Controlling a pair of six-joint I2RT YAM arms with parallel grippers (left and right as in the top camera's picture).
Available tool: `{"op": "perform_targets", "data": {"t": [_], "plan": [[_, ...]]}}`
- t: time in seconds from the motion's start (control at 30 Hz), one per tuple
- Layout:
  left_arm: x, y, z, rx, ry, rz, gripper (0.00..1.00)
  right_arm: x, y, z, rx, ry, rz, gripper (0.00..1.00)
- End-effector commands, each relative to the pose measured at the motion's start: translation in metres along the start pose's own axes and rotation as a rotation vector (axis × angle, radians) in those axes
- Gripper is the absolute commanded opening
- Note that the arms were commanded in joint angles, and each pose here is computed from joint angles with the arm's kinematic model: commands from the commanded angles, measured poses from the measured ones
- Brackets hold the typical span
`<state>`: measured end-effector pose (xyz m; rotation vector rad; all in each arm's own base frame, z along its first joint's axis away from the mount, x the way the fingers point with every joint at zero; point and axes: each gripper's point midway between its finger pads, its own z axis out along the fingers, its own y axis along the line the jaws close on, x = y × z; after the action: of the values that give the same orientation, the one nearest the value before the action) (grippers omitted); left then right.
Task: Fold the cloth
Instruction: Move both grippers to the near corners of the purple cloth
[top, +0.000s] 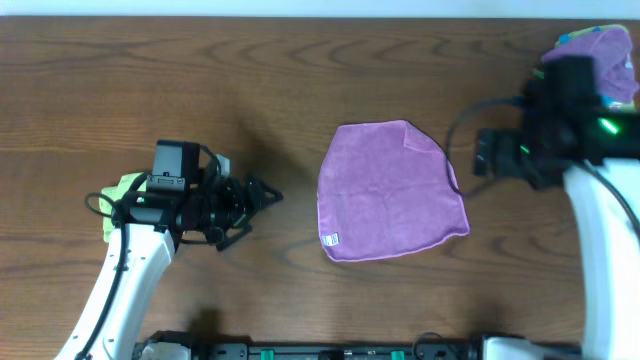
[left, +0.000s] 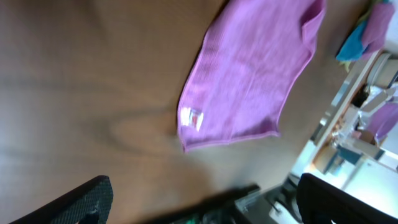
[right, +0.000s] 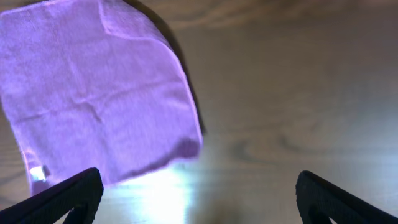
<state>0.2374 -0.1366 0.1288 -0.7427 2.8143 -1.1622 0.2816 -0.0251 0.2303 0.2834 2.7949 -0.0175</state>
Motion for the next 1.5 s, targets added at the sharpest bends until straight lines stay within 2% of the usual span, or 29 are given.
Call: {"op": "perform_targets", "data": {"t": [0.0, 0.13, 0.33, 0.6, 0.7, 0.93, 1.07, 1.47], "plan": [[0.017, 0.001, -0.001, 0.007, 0.071, -0.056, 0.95, 0.034, -0.003, -0.01, -0.089, -0.013, 0.04, 0.99], [0.034, 0.016, -0.001, -0.019, 0.104, -0.092, 0.95, 0.077, -0.008, -0.001, -0.111, -0.045, 0.082, 0.99], [0.034, 0.009, -0.001, 0.11, 0.024, -0.125, 0.95, 0.109, -0.003, 0.024, -0.155, -0.086, 0.181, 0.99], [0.032, 0.033, 0.027, 0.189, 0.014, -0.305, 0.95, 0.109, 0.009, 0.059, -0.232, -0.058, 0.258, 0.99], [0.026, 0.035, 0.036, 0.223, -0.002, -0.329, 0.95, 0.104, 0.013, 0.075, -0.254, -0.031, 0.29, 0.99], [0.022, 0.019, 0.057, 0.246, -0.006, -0.284, 0.95, 0.095, 0.016, 0.113, -0.267, 0.043, 0.332, 0.99], [0.031, 0.017, 0.082, 0.21, 0.043, -0.275, 0.95, 0.092, 0.017, 0.13, -0.262, 0.086, 0.35, 0.99], [0.044, 0.01, 0.121, 0.22, 0.168, -0.264, 0.95, 0.098, 0.016, 0.144, -0.256, 0.11, 0.359, 0.99]]}}
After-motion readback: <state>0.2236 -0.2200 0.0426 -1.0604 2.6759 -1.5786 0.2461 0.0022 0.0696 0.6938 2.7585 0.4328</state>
